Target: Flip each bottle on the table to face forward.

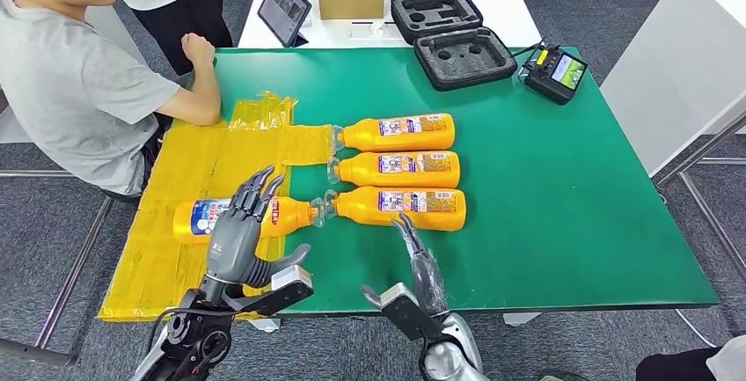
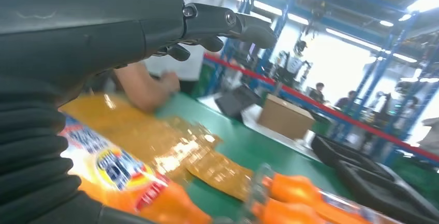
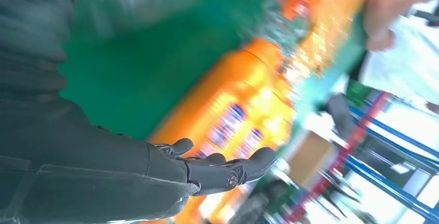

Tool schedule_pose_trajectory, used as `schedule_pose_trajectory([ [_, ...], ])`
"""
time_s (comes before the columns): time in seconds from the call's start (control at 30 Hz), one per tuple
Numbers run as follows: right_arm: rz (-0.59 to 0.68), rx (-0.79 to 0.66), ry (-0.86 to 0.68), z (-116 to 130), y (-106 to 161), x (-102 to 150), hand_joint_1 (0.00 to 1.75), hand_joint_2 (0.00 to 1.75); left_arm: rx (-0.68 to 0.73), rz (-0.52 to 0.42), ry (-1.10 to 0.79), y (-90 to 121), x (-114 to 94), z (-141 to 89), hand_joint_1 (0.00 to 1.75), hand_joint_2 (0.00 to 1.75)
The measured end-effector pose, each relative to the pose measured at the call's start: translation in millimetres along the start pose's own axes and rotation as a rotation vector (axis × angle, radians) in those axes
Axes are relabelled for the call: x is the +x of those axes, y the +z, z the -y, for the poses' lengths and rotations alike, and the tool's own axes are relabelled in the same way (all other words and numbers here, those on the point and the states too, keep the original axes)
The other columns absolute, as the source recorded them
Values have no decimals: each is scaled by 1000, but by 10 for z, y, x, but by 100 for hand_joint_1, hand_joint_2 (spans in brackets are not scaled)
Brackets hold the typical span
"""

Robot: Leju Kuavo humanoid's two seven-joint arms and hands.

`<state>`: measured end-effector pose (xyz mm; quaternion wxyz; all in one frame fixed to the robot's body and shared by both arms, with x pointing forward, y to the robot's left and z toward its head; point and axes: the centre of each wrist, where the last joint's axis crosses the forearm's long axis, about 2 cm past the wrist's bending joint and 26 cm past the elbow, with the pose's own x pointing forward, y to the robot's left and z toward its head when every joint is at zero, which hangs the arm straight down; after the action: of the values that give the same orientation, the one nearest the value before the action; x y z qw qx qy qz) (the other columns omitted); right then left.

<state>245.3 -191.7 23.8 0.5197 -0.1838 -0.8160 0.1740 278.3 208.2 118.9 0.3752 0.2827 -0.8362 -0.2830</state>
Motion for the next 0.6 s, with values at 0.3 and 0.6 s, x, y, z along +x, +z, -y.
schedule_pose_trajectory([
  [0.3, 321, -4, 321, 244, -107, 343, 0, 175, 12, 3, 232, 173, 74, 116, 0, 175],
  [0.6, 269, -55, 441, 553, -324, 135, 0, 175, 1, 23, 335, 194, 205, 215, 0, 175],
])
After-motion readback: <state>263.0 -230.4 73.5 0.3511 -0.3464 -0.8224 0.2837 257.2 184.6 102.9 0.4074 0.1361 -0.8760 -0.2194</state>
